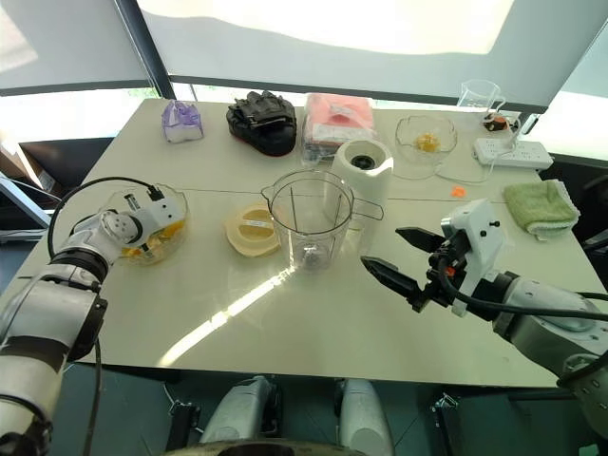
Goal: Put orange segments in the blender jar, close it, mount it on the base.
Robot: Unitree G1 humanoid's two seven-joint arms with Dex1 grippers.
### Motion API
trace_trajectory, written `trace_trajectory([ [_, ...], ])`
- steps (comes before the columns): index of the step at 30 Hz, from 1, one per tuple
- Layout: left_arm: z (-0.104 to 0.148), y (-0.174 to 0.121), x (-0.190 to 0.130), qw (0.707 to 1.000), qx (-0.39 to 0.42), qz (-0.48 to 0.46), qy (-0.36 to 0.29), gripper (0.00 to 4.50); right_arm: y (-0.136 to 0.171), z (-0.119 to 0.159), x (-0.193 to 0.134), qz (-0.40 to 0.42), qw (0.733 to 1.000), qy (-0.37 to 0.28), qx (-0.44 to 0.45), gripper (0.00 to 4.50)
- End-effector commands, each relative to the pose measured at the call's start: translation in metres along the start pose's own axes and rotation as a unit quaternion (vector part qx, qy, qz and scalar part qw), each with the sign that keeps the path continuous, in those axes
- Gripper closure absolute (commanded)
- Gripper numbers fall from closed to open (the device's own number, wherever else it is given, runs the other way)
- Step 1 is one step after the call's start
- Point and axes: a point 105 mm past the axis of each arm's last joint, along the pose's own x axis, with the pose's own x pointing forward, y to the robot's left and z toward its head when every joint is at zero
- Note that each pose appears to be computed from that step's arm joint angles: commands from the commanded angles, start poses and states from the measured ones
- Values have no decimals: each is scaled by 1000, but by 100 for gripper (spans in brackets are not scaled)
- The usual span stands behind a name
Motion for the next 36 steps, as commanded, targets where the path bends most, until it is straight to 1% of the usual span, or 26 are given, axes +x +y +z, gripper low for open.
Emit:
trace_trajectory([
  [1,-17,-9,1,1000,7,-7,29,443,1,9,-1,-2,1000,-13,-18,0],
  [8,-5,48,-18,996,19,84,5,443,1,8,1,-1,1000,-15,-17,0],
  [11,3,74,-33,993,12,109,-32,443,1,7,3,1,1000,-16,-14,0],
  [14,9,94,-50,989,-24,119,-85,443,1,6,5,4,1000,-17,-12,0],
  [18,8,104,-75,983,-56,93,-151,443,0,4,10,12,1000,-18,-8,0],
  [20,7,104,-86,980,-63,76,-171,443,-1,4,11,15,1000,-17,-7,0],
  [25,-2,93,-113,978,-73,27,-193,443,-6,1,9,17,1000,-8,-7,0],
  [27,-9,82,-125,980,-61,-6,-187,443,-12,-1,6,11,1000,-4,-11,0],
  [29,-8,80,-132,979,-70,-14,-191,443,-15,-1,6,7,1000,-4,-13,0],
  [32,-8,93,-139,971,-122,14,-205,443,-16,-3,6,8,1000,-5,-15,0],
  [34,-11,102,-141,955,-189,25,-228,443,-17,-2,7,8,1000,-7,-18,0],
  [36,-25,106,-140,938,-252,26,-236,443,-16,-1,7,9,1000,-10,-24,0],
])
